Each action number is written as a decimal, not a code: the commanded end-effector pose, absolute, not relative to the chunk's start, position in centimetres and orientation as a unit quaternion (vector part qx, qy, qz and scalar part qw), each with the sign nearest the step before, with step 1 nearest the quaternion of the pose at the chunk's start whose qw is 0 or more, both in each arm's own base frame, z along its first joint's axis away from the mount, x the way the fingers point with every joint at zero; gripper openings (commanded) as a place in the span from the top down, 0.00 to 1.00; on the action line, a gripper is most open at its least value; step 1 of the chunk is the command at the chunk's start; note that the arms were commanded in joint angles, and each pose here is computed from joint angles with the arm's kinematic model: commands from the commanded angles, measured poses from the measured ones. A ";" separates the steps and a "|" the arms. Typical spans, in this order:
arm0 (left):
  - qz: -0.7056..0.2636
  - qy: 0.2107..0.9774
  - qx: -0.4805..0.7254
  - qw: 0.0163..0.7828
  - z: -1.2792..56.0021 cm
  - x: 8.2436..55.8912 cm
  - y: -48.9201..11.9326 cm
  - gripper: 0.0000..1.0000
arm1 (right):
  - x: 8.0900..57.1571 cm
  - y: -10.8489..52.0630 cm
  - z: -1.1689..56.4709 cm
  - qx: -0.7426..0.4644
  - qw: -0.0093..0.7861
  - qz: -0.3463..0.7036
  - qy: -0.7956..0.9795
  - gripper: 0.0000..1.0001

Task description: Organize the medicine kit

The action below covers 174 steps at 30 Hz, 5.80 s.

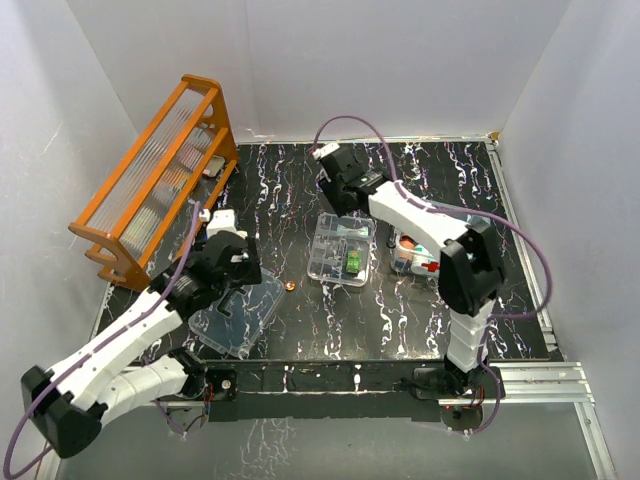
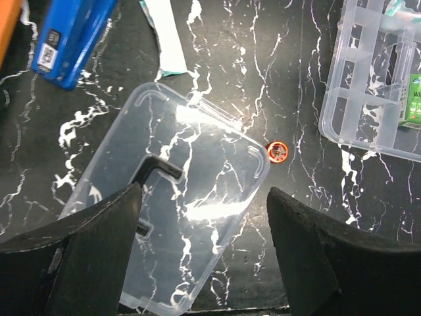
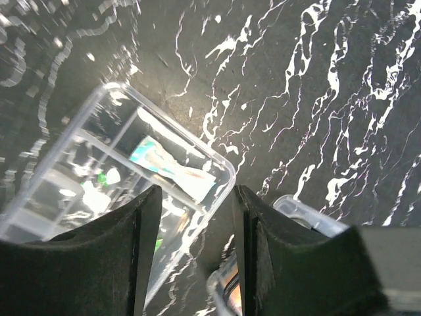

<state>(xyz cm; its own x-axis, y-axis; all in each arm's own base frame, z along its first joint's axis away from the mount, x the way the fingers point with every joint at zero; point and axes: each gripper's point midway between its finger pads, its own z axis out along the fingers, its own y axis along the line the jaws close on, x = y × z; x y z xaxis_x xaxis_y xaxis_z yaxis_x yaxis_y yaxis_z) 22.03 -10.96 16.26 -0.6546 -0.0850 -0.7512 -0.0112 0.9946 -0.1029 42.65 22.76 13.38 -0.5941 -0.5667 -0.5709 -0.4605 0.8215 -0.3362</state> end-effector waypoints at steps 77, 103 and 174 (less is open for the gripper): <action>-0.225 0.700 0.550 0.395 13.8 37.3 -33.5 0.99 | 29.8 16.7 32.5 0.030 0.564 0.190 0.803 0.64; -0.066 0.583 0.743 0.323 7.9 40.8 -37.8 0.98 | 26.8 9.9 35.8 0.120 0.612 0.129 0.771 0.61; -0.174 0.874 0.139 0.432 15.4 30.0 -19.1 0.39 | 38.8 24.5 11.7 -0.012 0.375 0.036 0.926 0.87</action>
<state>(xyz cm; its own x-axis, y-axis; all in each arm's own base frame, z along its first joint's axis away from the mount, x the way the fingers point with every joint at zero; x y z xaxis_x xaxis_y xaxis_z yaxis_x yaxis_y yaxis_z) 29.48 -19.02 12.52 -0.6806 0.1197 -0.7228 0.3572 0.9156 -0.1847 34.78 23.80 9.24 -0.8065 -0.0442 -0.5896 -0.1070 0.9916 0.0720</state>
